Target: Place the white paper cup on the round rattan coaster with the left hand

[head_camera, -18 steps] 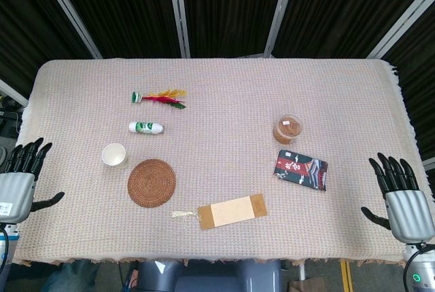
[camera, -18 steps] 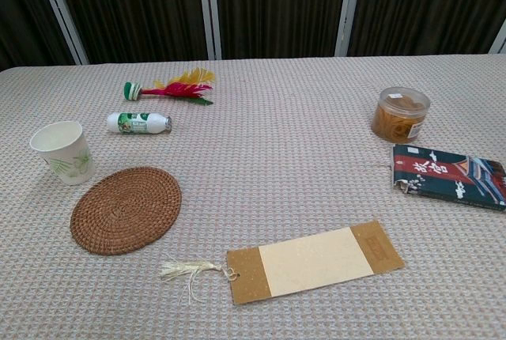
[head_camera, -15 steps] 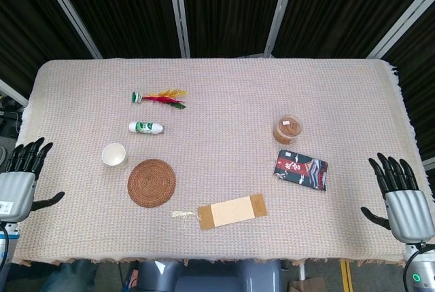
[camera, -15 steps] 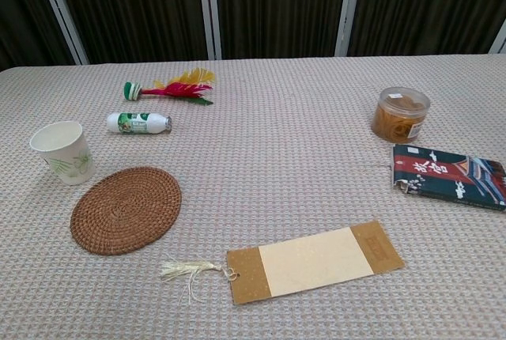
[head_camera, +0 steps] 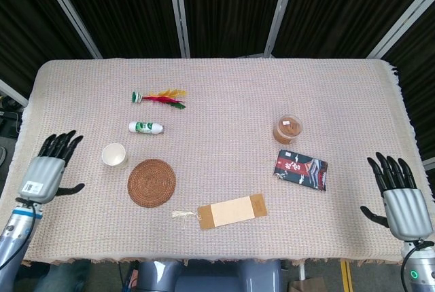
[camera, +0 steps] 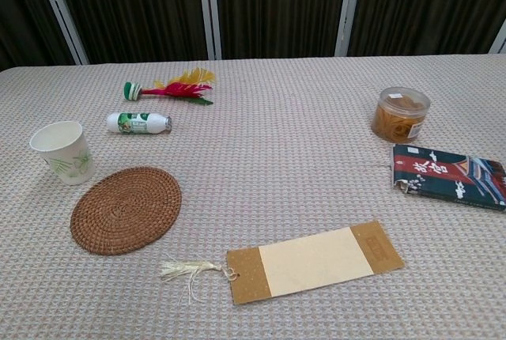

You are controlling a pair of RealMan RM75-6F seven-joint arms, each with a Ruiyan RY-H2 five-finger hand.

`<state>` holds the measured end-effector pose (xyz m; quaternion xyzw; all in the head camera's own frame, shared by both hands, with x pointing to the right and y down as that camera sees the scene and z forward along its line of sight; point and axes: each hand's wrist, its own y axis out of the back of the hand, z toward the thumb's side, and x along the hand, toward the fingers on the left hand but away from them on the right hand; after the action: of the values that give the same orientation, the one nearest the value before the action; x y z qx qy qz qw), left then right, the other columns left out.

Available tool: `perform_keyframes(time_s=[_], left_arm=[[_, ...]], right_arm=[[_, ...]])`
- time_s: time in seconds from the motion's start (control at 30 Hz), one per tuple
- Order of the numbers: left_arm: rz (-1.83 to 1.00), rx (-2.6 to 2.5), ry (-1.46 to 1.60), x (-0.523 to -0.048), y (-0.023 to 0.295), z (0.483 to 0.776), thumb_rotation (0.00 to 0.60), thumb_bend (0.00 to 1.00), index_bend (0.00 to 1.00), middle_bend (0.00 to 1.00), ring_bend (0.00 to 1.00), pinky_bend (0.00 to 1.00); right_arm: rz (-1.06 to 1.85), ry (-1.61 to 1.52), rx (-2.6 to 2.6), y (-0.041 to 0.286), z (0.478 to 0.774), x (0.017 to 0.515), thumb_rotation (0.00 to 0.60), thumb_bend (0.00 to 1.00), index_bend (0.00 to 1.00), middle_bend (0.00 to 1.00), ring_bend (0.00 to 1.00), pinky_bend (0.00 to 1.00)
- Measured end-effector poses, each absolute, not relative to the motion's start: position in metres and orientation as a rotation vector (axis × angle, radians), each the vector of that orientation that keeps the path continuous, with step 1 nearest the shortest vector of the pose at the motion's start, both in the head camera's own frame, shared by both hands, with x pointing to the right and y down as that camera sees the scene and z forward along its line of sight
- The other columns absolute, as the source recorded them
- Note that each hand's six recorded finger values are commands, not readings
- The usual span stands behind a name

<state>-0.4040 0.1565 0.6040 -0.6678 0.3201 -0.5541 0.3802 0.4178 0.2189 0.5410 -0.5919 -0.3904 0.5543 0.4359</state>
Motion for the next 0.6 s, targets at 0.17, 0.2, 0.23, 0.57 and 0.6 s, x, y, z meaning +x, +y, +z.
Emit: perform_keyframes(time_s=[0.17, 0.2, 0.23, 0.57, 0.6], left_arm=[[-1.413, -1.730, 0.646, -0.368, 0.128, 0.648, 0.600, 0.00, 0.00, 0.00, 0.00, 0.12], [-1.416, -1.730, 0.634, -0.366, 0.126, 0.653, 0.600, 0.01, 0.00, 0.00, 0.00, 0.15], [-1.422, -1.728, 0.612, -0.361, 0.122, 0.661, 0.600, 0.02, 0.00, 0.00, 0.00, 0.17], [-1.494, -1.736, 0.521, -0.347, 0.110, 0.703, 0.600, 0.07, 0.29, 0.30, 0.24, 0.38], [-1.496, -1.739, 0.522, -0.346, 0.109, 0.704, 0.600, 0.08, 0.32, 0.34, 0.26, 0.40]], right_arm=[[1.408, -0.960, -1.439, 0.215, 0.547, 0.419, 0.600, 0.00, 0.00, 0.00, 0.00, 0.00], [1.414, -0.959, -1.434, 0.214, 0.548, 0.420, 0.600, 0.00, 0.00, 0.00, 0.00, 0.00], [1.422, -0.959, -1.429, 0.213, 0.549, 0.421, 0.600, 0.00, 0.00, 0.00, 0.00, 0.00], [1.470, -0.959, -1.410, 0.209, 0.557, 0.428, 0.600, 0.00, 0.00, 0.00, 0.00, 0.00], [1.472, -0.959, -1.411, 0.209, 0.558, 0.428, 0.600, 0.00, 0.00, 0.00, 0.00, 0.00]])
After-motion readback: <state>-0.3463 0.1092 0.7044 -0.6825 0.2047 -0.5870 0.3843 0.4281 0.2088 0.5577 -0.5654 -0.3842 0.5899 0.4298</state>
